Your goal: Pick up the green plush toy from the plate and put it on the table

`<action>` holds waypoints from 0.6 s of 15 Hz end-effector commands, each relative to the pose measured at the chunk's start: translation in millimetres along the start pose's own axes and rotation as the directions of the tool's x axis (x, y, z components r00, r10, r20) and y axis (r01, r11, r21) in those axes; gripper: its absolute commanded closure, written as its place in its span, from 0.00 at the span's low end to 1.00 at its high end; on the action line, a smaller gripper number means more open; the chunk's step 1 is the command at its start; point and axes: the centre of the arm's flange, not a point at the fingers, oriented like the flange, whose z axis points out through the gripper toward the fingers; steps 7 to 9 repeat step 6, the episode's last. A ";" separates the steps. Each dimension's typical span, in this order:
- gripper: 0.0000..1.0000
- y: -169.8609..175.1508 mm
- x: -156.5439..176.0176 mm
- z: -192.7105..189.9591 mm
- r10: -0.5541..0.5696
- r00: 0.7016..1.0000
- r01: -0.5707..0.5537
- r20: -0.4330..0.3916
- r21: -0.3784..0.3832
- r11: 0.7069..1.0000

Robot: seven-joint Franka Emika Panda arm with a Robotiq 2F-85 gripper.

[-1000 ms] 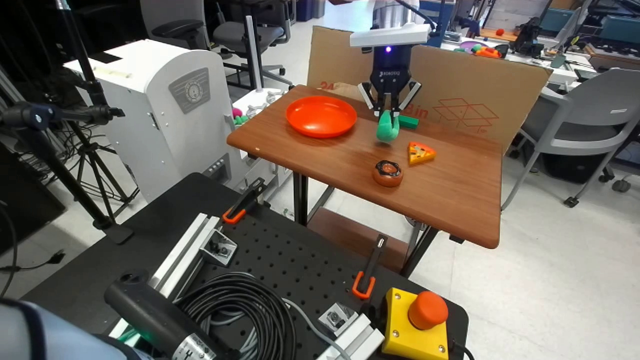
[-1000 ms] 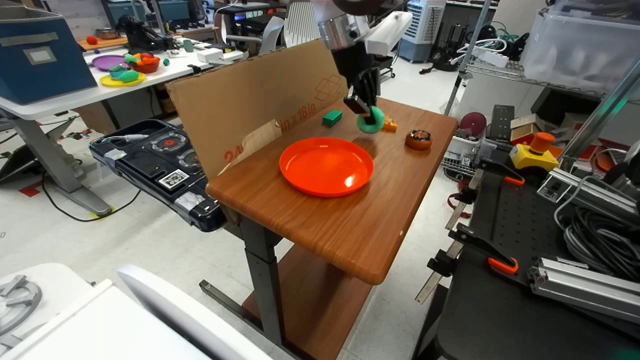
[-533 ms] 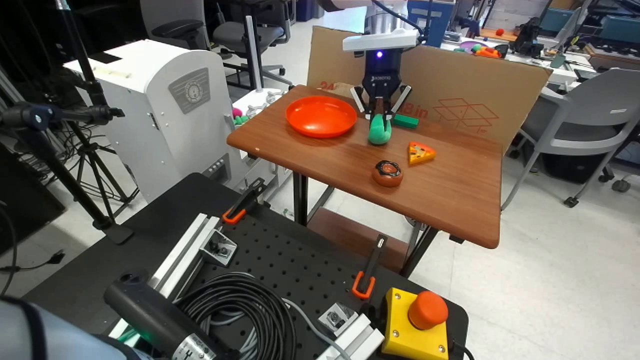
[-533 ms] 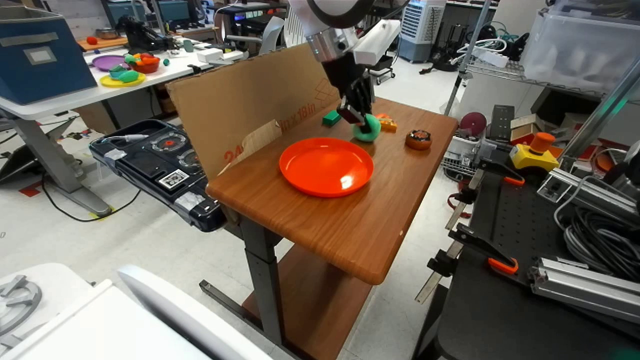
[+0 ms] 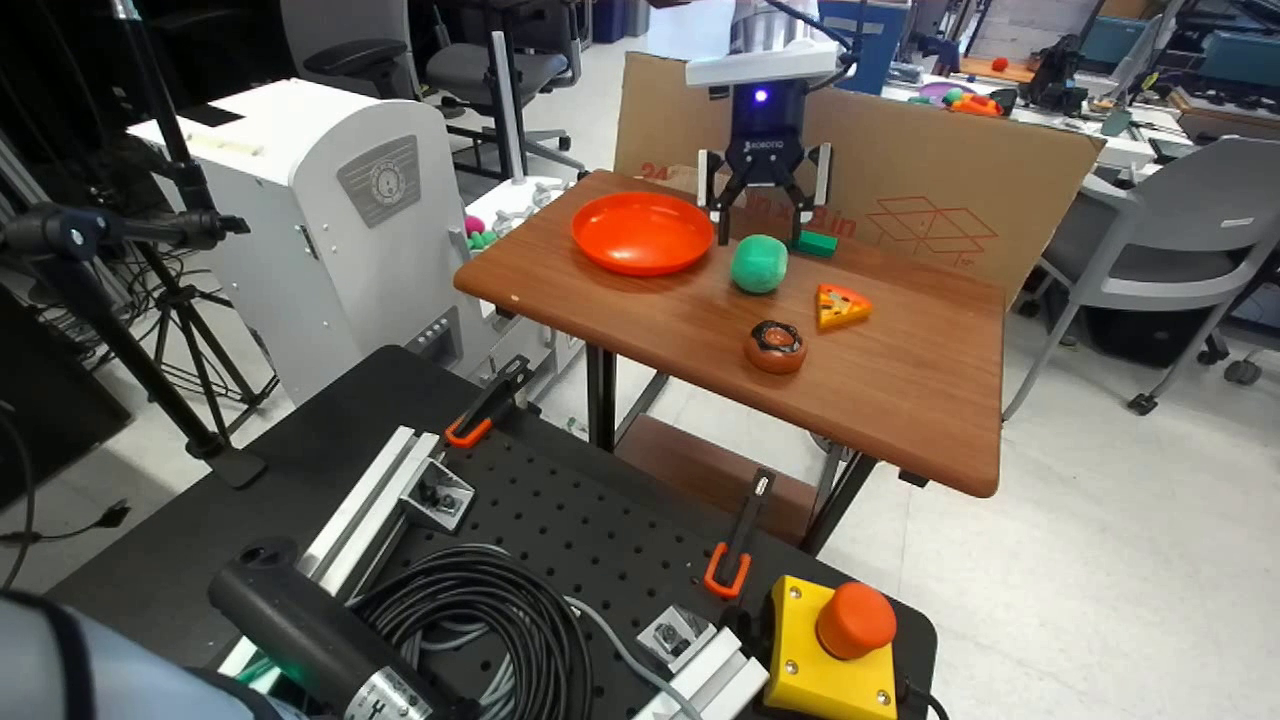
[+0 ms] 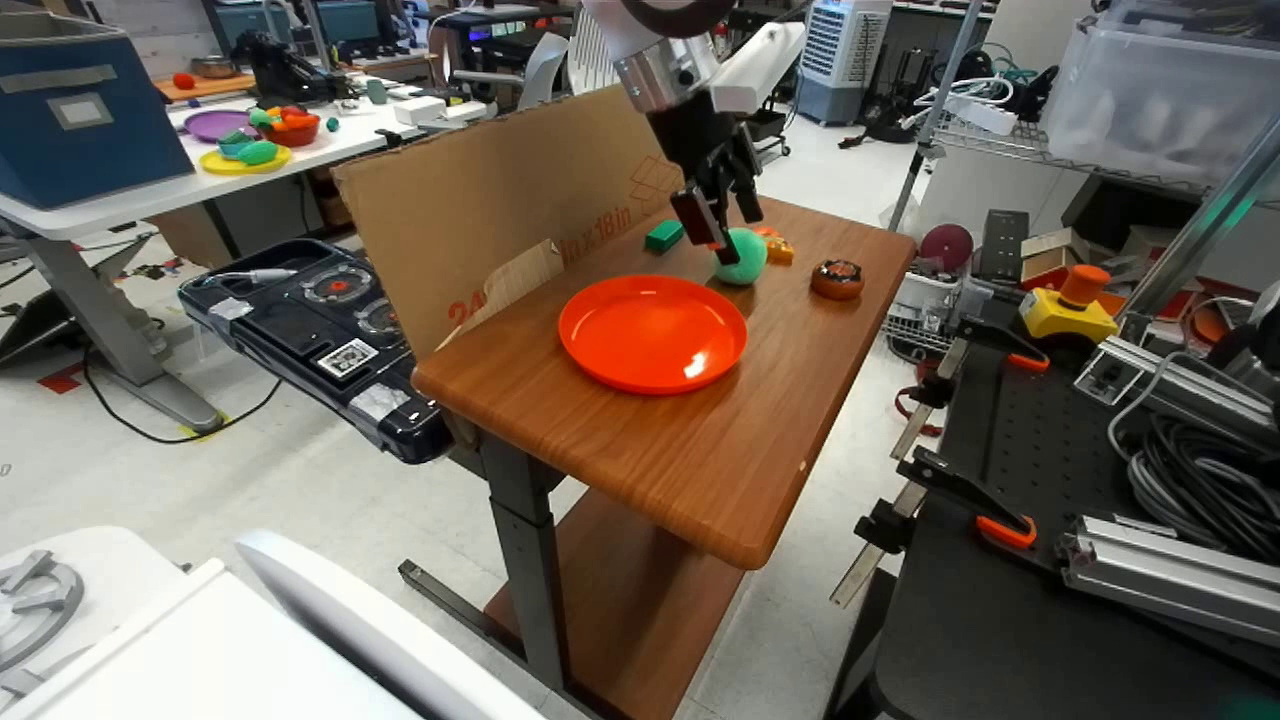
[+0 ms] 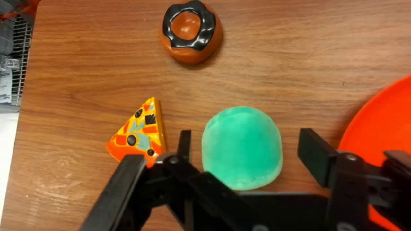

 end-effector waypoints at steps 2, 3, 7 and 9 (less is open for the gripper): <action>0.00 -0.7 -44.1 -30.3 0.008 1.000 -0.008 -0.010 0.021 1.000; 0.00 0.7 -53.9 -36.9 0.036 0.999 -0.037 0.013 0.063 0.997; 0.00 0.4 -34.1 -35.6 0.021 1.000 -0.021 -0.003 0.038 0.999; 0.00 0.4 -34.1 -35.6 0.021 1.000 -0.021 -0.003 0.038 0.999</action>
